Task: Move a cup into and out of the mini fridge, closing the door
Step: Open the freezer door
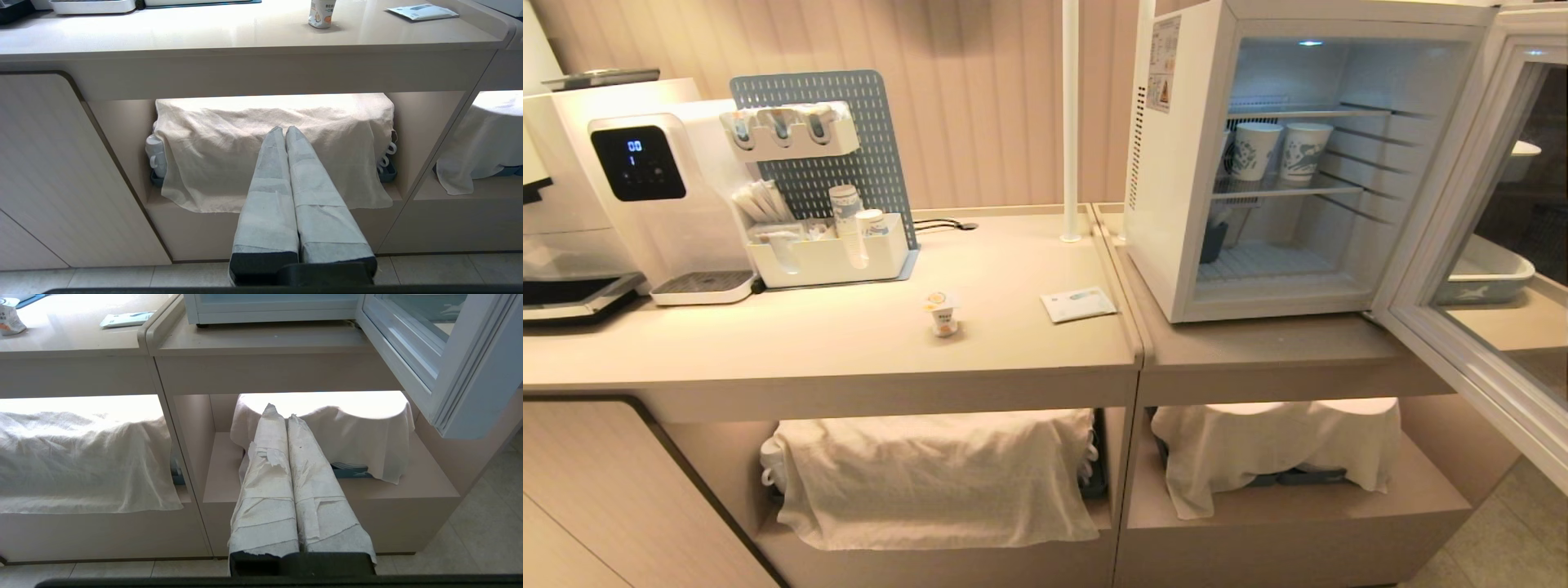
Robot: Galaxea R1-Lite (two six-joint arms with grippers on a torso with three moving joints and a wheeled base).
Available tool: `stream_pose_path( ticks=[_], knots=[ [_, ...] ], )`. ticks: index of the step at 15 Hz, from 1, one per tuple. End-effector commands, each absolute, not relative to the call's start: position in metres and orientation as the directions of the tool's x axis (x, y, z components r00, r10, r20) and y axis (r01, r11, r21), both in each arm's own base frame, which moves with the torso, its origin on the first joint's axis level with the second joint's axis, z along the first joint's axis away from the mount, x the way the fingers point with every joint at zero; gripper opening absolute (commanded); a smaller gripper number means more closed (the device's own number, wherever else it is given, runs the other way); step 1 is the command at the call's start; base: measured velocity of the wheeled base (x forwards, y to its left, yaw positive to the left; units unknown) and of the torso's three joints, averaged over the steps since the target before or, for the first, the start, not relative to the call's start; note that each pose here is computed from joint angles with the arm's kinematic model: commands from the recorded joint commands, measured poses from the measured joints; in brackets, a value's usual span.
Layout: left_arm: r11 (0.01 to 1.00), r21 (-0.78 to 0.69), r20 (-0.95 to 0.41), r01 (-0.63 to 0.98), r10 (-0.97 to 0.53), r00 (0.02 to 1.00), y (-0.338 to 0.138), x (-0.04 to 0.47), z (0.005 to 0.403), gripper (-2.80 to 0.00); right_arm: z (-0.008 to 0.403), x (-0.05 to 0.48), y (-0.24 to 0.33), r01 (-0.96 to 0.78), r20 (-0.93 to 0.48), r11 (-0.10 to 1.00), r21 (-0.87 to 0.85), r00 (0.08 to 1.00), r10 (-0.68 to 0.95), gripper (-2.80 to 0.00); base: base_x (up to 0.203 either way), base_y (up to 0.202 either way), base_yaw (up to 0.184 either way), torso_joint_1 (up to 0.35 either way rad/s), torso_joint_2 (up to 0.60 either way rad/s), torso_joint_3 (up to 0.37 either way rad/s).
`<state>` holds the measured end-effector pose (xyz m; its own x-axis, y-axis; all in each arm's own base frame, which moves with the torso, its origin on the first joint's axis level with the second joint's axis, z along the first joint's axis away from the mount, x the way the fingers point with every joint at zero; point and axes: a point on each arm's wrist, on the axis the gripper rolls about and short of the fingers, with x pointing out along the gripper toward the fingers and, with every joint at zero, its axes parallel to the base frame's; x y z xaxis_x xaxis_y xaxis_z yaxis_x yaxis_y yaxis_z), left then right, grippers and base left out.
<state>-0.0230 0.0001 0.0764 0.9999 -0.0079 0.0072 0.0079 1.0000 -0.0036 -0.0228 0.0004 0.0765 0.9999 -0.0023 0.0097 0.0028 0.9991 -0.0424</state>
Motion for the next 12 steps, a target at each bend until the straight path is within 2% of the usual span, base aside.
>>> stream_pose_path(
  ticks=[1,12],
  knots=[
    [1.000,-0.005,0.006,0.008,-0.008,1.000,0.0001,-0.0229,0.0764,-2.80,0.0740,-0.0222,0.0004,0.002,0.003,0.999,-0.043,1.000,-0.002,-2.80,0.000,0.000,0.000,0.000,0.00,0.000],
    [1.000,-0.005,0.006,0.008,-0.008,1.000,0.0001,-0.0229,0.0764,-2.80,0.0740,-0.0222,0.0004,0.002,0.003,0.999,-0.043,1.000,-0.002,-2.80,0.000,0.000,0.000,0.000,0.00,0.000]
  ],
)
